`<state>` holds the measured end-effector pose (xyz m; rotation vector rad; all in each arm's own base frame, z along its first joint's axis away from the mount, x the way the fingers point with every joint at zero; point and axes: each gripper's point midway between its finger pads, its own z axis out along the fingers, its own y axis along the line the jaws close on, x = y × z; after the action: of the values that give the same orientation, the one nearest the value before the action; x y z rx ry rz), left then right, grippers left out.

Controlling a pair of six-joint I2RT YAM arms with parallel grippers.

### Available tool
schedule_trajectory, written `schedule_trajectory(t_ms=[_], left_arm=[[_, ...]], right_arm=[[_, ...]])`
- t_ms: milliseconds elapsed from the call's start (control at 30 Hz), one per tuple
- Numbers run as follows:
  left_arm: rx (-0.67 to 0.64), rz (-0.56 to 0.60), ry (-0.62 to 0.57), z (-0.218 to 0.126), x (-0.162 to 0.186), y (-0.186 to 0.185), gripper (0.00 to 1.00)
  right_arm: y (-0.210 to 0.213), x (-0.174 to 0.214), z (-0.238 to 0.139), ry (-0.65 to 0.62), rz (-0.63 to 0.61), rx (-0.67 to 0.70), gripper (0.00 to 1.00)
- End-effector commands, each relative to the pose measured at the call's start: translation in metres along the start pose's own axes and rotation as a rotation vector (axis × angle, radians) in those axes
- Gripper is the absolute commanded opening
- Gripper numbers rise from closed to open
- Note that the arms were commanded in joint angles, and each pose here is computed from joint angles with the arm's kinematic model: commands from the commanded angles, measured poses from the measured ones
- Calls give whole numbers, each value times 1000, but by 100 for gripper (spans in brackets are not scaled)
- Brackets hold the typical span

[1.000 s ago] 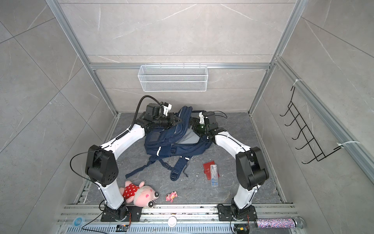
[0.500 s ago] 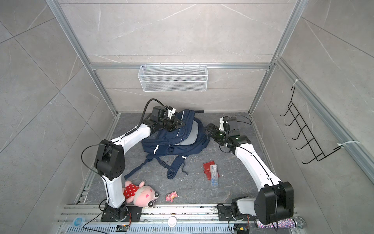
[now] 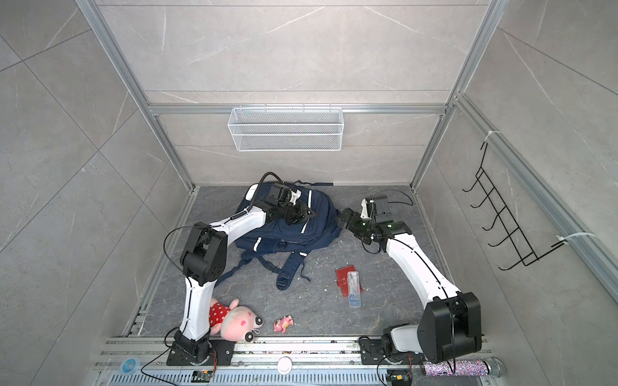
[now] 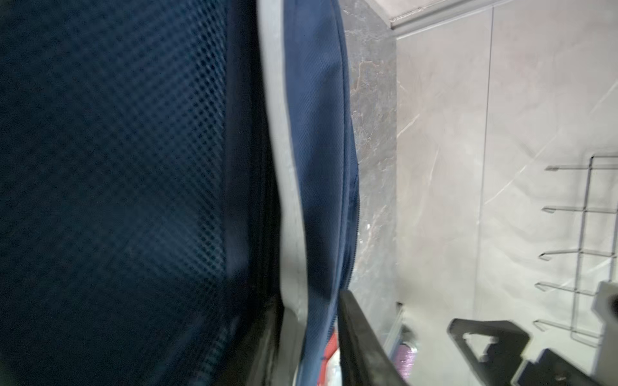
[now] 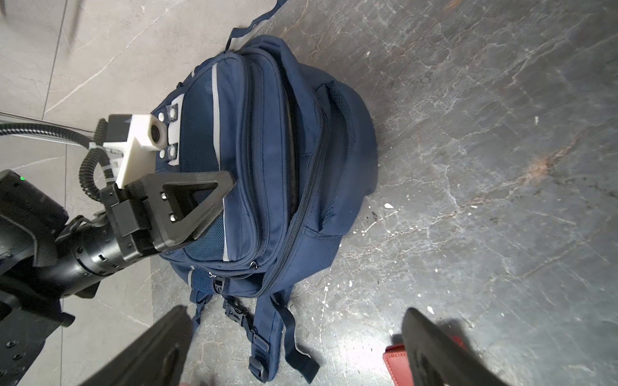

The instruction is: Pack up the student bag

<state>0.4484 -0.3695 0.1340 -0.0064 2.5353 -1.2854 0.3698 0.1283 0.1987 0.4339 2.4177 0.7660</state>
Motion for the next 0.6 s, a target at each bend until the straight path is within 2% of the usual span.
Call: schedule_trajectory(t_ms=[0,133,200,267,467,567], left_arm=[[3,15,-54,-48,-11,-21,57],[-42,5,-67,-94,-7,-16,88],[-85,-18,-62,-119,-3,-5,95],[-135,-52,-66,-144,2,13,99],[-266,-232,-102,-213,20,92,99],[-308,-283,-103,-232,26,123,99]], right_arm=[[9,-8,-2,-13,-21,-12,100],[11,-8,1,-7,-42,-8,99],[11,-6,6,7,-47,-2,99],[13,-4,9,14,-56,0,99],[34,5,26,55,-126,-6,99],[48,13,37,82,-174,-10,99]])
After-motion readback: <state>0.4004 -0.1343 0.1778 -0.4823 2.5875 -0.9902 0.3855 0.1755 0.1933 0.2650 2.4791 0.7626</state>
